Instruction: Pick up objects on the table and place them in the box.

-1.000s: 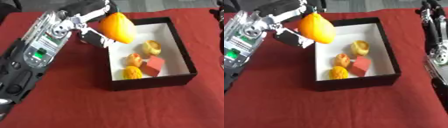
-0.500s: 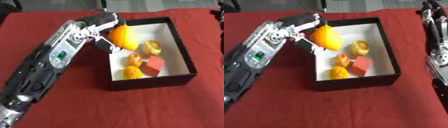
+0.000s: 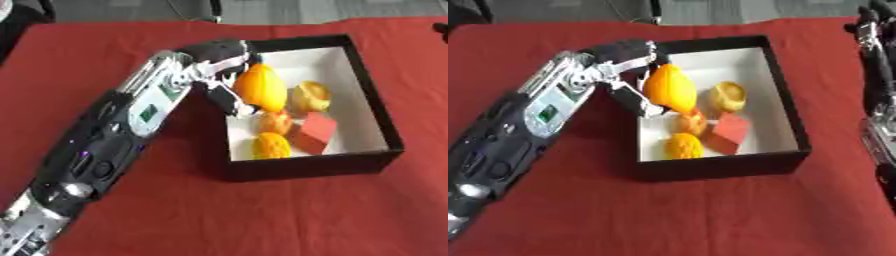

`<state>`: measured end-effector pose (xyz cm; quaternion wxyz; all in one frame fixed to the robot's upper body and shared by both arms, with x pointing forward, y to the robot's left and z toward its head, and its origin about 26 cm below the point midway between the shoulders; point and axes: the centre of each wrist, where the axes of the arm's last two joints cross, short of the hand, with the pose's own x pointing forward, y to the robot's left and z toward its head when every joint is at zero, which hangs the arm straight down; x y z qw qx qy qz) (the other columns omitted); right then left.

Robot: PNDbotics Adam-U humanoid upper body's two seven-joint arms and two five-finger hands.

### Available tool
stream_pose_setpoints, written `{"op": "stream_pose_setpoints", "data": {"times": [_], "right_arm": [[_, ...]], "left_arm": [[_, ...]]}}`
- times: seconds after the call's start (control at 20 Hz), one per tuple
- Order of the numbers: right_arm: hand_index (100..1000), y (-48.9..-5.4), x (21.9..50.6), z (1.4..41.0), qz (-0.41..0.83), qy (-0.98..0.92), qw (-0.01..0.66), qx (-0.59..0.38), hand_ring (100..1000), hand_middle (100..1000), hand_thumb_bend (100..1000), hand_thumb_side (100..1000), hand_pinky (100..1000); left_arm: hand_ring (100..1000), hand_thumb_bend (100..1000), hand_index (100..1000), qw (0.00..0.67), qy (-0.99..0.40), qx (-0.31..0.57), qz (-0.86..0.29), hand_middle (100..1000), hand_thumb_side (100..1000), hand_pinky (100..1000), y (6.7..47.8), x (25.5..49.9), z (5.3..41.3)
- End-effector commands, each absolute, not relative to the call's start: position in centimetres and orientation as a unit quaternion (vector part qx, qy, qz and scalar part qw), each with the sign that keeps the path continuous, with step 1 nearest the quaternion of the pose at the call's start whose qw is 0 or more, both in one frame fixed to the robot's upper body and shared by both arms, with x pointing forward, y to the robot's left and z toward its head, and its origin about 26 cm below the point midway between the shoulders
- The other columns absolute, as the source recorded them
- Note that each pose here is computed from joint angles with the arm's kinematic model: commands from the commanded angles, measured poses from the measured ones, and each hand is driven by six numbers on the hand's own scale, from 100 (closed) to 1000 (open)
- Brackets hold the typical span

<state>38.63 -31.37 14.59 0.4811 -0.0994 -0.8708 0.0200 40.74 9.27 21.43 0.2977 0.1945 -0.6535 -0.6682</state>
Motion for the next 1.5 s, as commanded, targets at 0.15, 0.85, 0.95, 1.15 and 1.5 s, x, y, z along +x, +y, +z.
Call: {"op": "stream_pose_setpoints", "data": {"times": [0.15,0.85,0.95,1.15,1.5], "right_arm": [[920,-31.6,38.7,15.7,0.021,-0.878,0.468,-0.101,810,873,100,678,959],[920,-31.9,38.5,15.9,0.019,-0.879,0.464,-0.107,810,872,100,673,958],[919,-32.1,38.4,16.1,0.018,-0.88,0.461,-0.11,809,871,100,669,958],[919,-32.6,38.2,16.3,0.013,-0.882,0.457,-0.118,806,868,100,665,958],[919,-32.6,38.3,16.4,0.011,-0.881,0.457,-0.119,806,868,100,665,957]], "left_arm": [[805,577,848,0.271,-0.658,0.203,-0.673,817,590,780,8.8,40.6,22.9],[823,700,896,0.276,-0.679,0.227,-0.641,838,765,792,10.8,40.0,24.4],[813,631,881,0.291,-0.693,0.237,-0.616,824,741,780,12.6,39.8,25.2],[804,611,855,0.354,-0.69,0.264,-0.573,802,690,763,17.7,40.3,26.2],[816,609,872,0.428,-0.672,0.259,-0.546,813,619,760,25.7,43.6,27.6]]}}
